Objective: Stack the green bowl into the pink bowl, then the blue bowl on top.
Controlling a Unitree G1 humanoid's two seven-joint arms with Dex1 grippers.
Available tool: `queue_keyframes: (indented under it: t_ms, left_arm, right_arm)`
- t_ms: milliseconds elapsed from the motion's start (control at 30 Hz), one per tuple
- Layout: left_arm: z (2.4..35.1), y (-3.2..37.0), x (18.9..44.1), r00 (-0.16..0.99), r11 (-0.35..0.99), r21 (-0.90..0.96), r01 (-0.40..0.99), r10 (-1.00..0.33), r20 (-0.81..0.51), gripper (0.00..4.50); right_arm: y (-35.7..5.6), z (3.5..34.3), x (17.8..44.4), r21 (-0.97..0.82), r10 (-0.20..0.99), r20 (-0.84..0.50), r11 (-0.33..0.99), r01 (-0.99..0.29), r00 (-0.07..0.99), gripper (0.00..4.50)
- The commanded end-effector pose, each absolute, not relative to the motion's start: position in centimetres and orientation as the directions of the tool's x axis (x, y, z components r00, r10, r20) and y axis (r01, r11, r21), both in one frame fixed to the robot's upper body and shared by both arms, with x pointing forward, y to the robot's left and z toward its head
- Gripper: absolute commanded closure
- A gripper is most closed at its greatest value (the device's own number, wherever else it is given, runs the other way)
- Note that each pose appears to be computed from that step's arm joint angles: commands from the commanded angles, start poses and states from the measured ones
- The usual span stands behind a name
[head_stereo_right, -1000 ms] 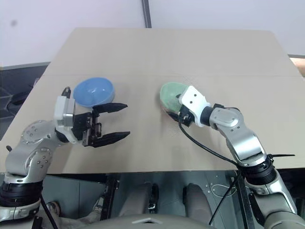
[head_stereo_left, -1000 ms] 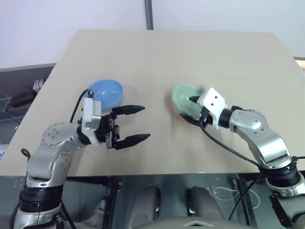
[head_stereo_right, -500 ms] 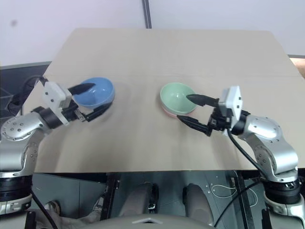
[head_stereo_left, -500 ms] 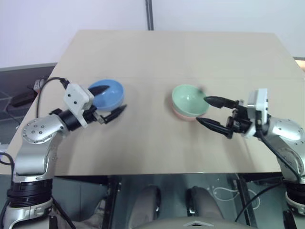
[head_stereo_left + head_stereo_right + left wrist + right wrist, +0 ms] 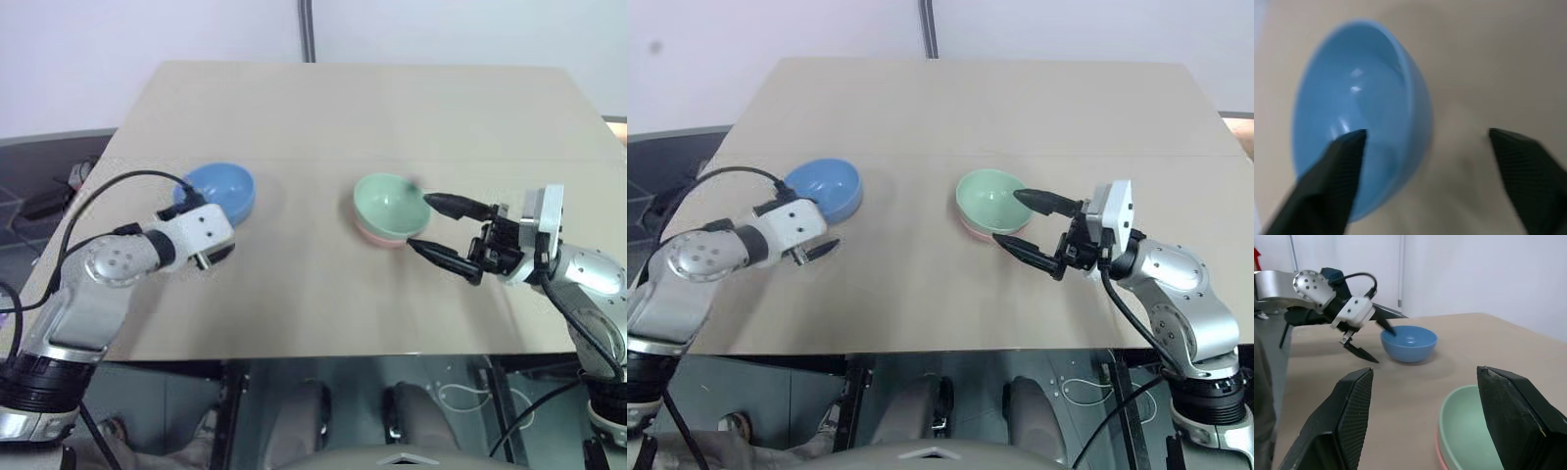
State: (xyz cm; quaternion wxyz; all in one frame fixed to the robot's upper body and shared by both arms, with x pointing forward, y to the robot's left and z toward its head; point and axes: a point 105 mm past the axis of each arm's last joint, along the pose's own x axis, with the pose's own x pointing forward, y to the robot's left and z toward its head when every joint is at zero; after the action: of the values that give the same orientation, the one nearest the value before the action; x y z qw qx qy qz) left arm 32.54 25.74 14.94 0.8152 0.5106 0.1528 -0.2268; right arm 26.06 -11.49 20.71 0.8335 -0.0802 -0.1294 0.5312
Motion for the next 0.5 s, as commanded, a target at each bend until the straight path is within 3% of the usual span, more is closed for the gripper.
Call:
queue_keyframes:
  t_ms: [33,67,100,133,167,233,333,500]
  left_arm:
    - [16.1,25.8,33.2,0.878,0.367,0.798,0.479,-0.197,-0.436,2.22]
    - [16.2,25.9,33.4,0.880,0.366,0.800,0.474,-0.195,-0.432,2.37]
    - [16.2,26.0,33.6,0.882,0.365,0.803,0.472,-0.193,-0.430,2.93]
    - [16.2,26.0,33.7,0.882,0.362,0.805,0.471,-0.193,-0.429,3.19]
    - [16.3,25.9,33.9,0.883,0.358,0.807,0.470,-0.194,-0.428,3.97]
    - [16.5,25.6,34.1,0.882,0.344,0.812,0.471,-0.208,-0.423,4.48]
    - [16.9,24.0,33.8,0.850,0.339,0.783,0.521,-0.290,-0.440,4.48]
    - [20.5,17.7,32.9,0.756,0.264,0.788,0.556,-0.555,-0.347,4.48]
  right_arm:
    - [-11.6,21.1,25.9,-0.326,0.903,0.134,0.429,-0.842,0.409,0.72]
    - [-11.6,21.0,25.9,-0.327,0.900,0.131,0.434,-0.839,0.415,0.72]
    - [-11.7,20.8,26.0,-0.327,0.899,0.128,0.437,-0.838,0.419,0.72]
    - [-11.7,20.7,26.0,-0.329,0.897,0.124,0.440,-0.836,0.423,0.72]
    - [-11.7,20.6,26.0,-0.331,0.896,0.121,0.441,-0.834,0.426,0.72]
    - [-11.7,20.5,26.1,-0.334,0.893,0.121,0.447,-0.830,0.433,0.72]
    - [-11.6,20.5,26.1,-0.340,0.889,0.125,0.455,-0.823,0.440,0.72]
    - [-11.6,20.5,25.8,-0.330,0.880,0.135,0.474,-0.816,0.456,0.72]
